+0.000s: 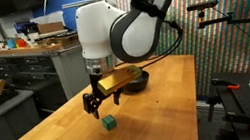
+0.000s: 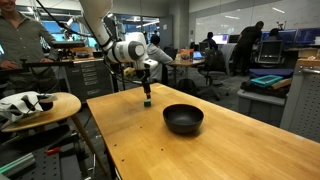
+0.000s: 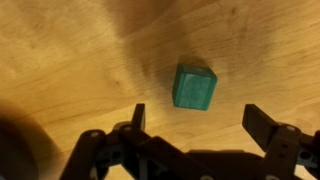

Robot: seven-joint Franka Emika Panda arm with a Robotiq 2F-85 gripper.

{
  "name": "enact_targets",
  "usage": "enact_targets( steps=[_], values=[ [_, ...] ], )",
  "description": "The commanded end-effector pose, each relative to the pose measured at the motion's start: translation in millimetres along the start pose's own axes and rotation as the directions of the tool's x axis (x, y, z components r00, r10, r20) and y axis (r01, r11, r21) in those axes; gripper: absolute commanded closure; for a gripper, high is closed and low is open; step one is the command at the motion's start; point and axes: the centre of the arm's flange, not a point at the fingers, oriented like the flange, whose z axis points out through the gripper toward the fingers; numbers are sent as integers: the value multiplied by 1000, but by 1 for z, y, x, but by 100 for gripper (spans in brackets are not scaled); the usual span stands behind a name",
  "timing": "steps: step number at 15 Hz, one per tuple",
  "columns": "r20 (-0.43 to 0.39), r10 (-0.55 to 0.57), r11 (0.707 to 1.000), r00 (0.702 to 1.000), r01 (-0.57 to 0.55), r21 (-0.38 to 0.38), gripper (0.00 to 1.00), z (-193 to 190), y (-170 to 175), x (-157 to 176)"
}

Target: Put the green cube inside the black bowl

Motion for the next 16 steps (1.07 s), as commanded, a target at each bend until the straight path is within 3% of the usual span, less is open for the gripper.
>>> enact_targets(
  steps=[1, 8, 9, 11, 16],
  values=[
    [10, -10, 1000, 1000, 10, 13, 0, 13, -9, 16],
    [31, 5, 1000, 1000, -6, 10, 0, 27, -10, 24],
    [37, 9, 1000, 999, -9, 8, 25, 29, -9, 25],
    [47, 13, 1000, 999, -13, 1, 32, 32, -8, 25],
    [88, 30, 999, 996, -28, -20, 73, 39, -2, 15]
  ],
)
